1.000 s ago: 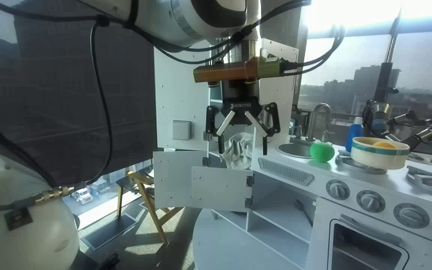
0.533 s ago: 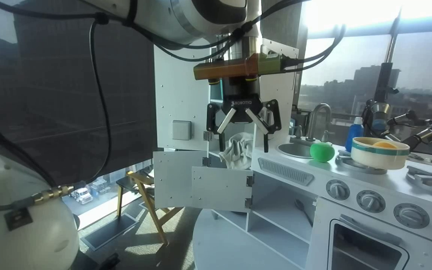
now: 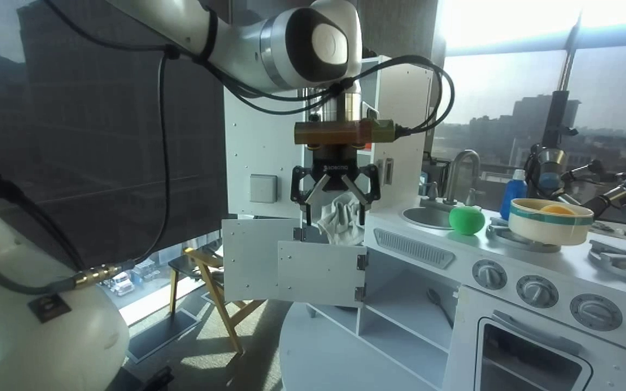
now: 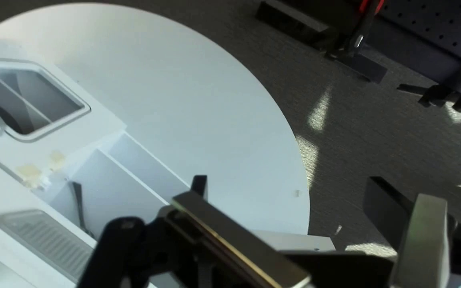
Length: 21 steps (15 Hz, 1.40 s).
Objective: Use the white towel to wipe the sink.
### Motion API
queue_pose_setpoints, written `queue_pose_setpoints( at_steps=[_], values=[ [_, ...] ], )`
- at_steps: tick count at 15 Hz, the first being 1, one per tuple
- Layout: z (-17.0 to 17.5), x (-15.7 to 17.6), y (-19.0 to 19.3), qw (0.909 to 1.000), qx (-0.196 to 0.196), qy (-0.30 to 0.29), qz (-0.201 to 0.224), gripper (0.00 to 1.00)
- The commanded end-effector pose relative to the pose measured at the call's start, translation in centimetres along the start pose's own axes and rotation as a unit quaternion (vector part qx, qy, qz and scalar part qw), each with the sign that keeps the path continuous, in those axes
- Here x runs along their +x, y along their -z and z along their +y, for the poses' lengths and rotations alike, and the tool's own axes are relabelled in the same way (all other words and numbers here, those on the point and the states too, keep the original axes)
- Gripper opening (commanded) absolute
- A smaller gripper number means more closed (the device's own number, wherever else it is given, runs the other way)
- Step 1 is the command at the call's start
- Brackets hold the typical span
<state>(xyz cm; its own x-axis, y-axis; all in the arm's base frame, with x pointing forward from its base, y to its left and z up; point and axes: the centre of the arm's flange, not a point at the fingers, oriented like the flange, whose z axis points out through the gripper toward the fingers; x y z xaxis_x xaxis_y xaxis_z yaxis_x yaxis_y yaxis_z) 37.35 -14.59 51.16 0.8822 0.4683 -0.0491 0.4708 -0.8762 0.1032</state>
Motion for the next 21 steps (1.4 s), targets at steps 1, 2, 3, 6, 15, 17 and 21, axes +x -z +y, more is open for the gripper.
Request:
queue_pose_setpoints(
  at_steps=[1, 2, 3, 6, 15, 17, 21],
  values=[
    [1.9, 8.4, -1.7, 0.9955, -0.019, 0.086, 0.036, 1.00],
    [1.8, 10.6, -2.5, 0.9939, -0.021, 0.091, 0.059, 1.00],
    [1.6, 12.4, -3.4, 0.9904, -0.041, 0.102, 0.084, 1.00],
    [0.9, 15.7, -6.0, 0.9839, -0.064, 0.058, 0.157, 1.00],
    [-1.5, 18.4, -10.3, 0.9574, -0.124, 0.000, 0.261, 1.00],
    [-1.4, 19.0, -10.7, 0.9505, -0.150, 0.005, 0.272, 1.00],
    [-1.9, 20.3, -10.8, 0.9473, -0.138, 0.021, 0.288, 1.00]
  ],
)
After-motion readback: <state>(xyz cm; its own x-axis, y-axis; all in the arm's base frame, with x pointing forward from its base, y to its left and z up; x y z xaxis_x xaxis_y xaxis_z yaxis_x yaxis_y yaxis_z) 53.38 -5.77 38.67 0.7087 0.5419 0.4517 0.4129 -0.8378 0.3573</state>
